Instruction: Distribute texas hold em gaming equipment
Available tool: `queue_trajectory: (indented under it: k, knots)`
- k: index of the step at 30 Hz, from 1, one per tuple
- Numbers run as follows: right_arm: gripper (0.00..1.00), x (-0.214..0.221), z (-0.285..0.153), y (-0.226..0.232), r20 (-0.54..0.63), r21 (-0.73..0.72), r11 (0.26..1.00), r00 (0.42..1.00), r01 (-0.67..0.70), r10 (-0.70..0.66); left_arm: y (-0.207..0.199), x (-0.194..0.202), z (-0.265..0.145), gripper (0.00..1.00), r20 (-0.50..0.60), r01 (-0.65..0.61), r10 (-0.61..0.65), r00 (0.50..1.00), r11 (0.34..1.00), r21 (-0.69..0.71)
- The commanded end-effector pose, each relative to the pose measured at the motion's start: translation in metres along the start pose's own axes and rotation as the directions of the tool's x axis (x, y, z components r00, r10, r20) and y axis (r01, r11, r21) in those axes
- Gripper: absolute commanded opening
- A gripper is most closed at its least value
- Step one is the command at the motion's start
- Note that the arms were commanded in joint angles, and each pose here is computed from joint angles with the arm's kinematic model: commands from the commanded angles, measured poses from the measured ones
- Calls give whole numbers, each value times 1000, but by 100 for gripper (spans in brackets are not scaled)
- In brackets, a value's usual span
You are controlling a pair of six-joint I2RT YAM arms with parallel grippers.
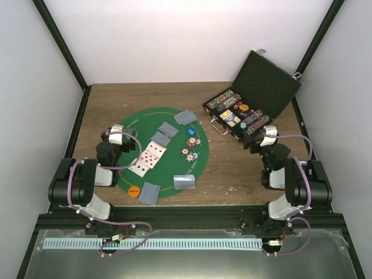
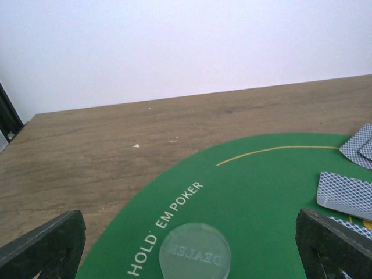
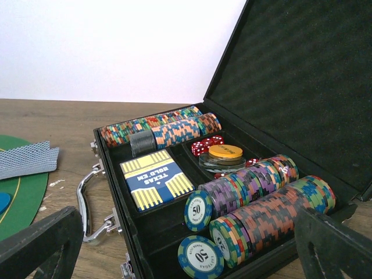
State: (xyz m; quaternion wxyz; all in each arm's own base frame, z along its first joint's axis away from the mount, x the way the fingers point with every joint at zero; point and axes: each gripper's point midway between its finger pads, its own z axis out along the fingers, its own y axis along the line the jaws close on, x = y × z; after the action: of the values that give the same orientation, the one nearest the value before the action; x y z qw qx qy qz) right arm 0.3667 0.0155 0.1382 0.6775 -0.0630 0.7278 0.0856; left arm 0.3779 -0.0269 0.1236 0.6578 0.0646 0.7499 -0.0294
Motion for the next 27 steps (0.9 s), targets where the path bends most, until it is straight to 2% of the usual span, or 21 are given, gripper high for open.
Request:
queue_trajectory:
  k: [1,27]
  knots:
    - [100,-14,5,-2,37,0,999,999,32,-32,4,-16,5,100,52,2,-1,999,1000,-20]
    - [100,-13,7,-1,33,12,999,999,34,-34,17,-14,9,100,29,34,-31,999,996,-84]
